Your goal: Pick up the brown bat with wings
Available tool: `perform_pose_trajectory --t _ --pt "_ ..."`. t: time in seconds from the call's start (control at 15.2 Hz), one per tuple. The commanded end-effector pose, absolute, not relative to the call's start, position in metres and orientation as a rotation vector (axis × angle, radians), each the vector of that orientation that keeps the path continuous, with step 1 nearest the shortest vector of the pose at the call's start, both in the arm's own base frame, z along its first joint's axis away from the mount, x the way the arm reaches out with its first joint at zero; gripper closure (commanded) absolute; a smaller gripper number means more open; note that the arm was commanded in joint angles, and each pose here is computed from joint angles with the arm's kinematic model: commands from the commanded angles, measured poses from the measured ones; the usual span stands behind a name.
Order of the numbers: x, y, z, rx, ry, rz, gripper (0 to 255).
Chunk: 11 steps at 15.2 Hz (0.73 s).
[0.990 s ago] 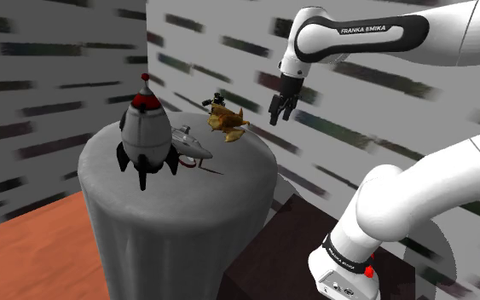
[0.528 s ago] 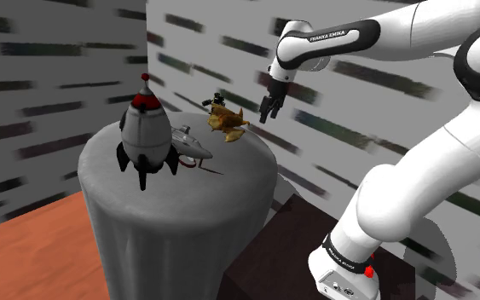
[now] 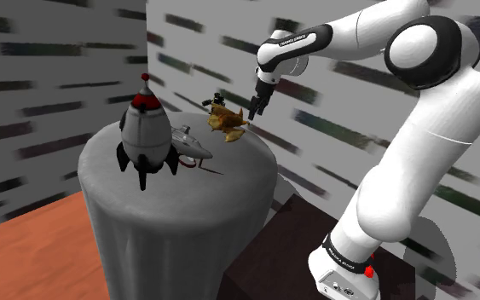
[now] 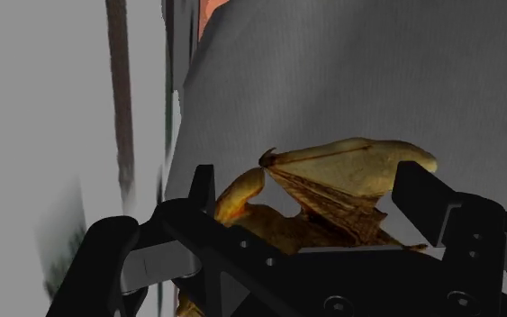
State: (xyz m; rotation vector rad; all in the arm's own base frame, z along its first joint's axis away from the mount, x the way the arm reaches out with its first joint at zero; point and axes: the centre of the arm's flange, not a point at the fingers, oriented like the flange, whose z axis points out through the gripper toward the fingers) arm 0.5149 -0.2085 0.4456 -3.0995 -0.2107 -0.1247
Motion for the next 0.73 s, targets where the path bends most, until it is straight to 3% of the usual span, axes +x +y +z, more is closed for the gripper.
perform_pose_trajectory --t 0.0,0.2,0.66 --pt "0.537 -0.220 0.438 -3.097 -0.247 -0.151 0" --pt "0.568 -0.236 0.427 -3.090 -0.296 -0.186 0" --pt "0.568 -0.236 0.390 -3.090 -0.296 -0.186 0"
